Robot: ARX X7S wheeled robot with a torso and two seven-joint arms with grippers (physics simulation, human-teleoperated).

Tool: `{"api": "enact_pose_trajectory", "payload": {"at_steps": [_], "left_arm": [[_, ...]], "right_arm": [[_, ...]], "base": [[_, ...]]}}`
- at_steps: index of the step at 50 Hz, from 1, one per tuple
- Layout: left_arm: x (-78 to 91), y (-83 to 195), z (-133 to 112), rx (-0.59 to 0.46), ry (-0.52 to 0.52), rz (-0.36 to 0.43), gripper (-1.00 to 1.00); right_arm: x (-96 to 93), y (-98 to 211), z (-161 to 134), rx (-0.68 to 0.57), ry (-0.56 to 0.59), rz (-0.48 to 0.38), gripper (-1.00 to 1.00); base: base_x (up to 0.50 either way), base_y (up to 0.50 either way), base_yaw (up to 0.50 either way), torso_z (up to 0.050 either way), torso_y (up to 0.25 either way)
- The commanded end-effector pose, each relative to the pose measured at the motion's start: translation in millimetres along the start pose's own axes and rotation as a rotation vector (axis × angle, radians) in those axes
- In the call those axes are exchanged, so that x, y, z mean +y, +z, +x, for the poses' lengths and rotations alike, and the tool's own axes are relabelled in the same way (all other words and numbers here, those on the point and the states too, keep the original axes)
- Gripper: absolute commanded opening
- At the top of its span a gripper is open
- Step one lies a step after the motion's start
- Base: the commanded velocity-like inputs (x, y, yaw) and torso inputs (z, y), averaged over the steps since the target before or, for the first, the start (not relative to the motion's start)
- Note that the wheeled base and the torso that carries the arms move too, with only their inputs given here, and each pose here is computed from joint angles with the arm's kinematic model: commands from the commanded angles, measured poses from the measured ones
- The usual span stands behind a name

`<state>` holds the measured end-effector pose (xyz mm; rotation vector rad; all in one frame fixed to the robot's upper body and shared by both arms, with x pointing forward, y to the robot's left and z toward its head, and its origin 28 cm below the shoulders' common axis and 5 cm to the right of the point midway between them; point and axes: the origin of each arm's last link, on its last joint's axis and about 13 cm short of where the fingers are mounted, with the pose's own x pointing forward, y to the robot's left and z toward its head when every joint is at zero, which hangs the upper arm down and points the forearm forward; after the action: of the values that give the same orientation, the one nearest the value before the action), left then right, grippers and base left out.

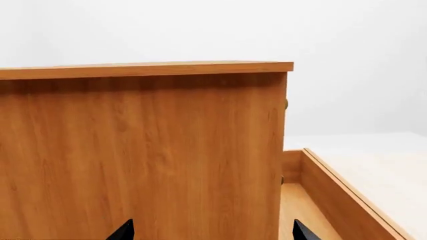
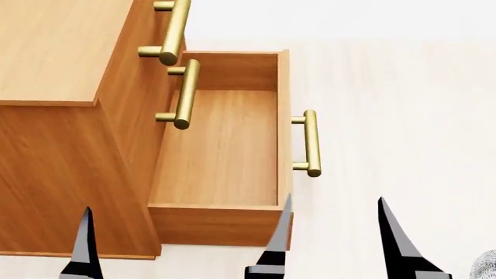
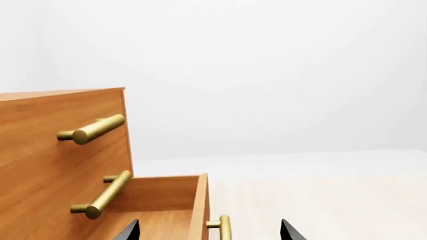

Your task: Put the bowl in the bottom drawer of the cabinet and close it.

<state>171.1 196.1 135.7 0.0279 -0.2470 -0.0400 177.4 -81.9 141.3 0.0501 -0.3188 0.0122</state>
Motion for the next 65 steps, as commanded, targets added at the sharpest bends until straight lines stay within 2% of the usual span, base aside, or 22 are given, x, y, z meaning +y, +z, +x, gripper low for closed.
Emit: {"api": "enact_pose_trajectory", "payload": {"at_steps": [1, 14, 19, 29, 45, 57, 59, 65], "left_arm": [[-0.2, 5, -1, -0.036, -0.009, -0.036, 1.00], [-0.6, 3, 0, -0.032, -0.013, -0.037, 1.00], [0.3, 4, 0, -0.034, -0.010, -0.039, 1.00], [0.8, 3, 1, -0.032, -0.007, -0.040, 1.00], [1.6, 2, 0, -0.032, 0.001, -0.046, 1.00], [1.0, 2, 0, -0.030, -0.002, -0.046, 1.00], [1.1, 3, 0, -0.029, -0.002, -0.046, 1.00], [1.4, 2, 0, -0.029, 0.000, -0.048, 1.00]], "right_arm": [[1.4, 8, 10, -0.020, 0.014, 0.003, 1.00], [9.0, 29, 65, 0.027, 0.035, -0.028, 1.00], [12.6, 27, 85, 0.125, 0.028, -0.072, 1.00], [15.2, 14, 120, 0.249, 0.041, -0.024, 1.00], [22.4, -2, 141, 0.367, 0.061, -0.023, 1.00], [24.2, 1, 150, 0.420, 0.052, 0.029, 1.00], [24.2, -2, 153, 0.478, 0.017, 0.019, 1.00], [26.6, -6, 156, 0.517, 0.005, -0.003, 1.00]], "base": [[0.00, 0.00, 0.00, 0.000, 0.000], [0.00, 0.00, 0.00, 0.000, 0.000], [0.00, 0.00, 0.00, 0.000, 0.000], [0.00, 0.00, 0.00, 0.000, 0.000], [0.00, 0.00, 0.00, 0.000, 0.000], [0.00, 0.00, 0.00, 0.000, 0.000], [0.00, 0.00, 0.00, 0.000, 0.000], [0.00, 0.00, 0.00, 0.000, 0.000]]}}
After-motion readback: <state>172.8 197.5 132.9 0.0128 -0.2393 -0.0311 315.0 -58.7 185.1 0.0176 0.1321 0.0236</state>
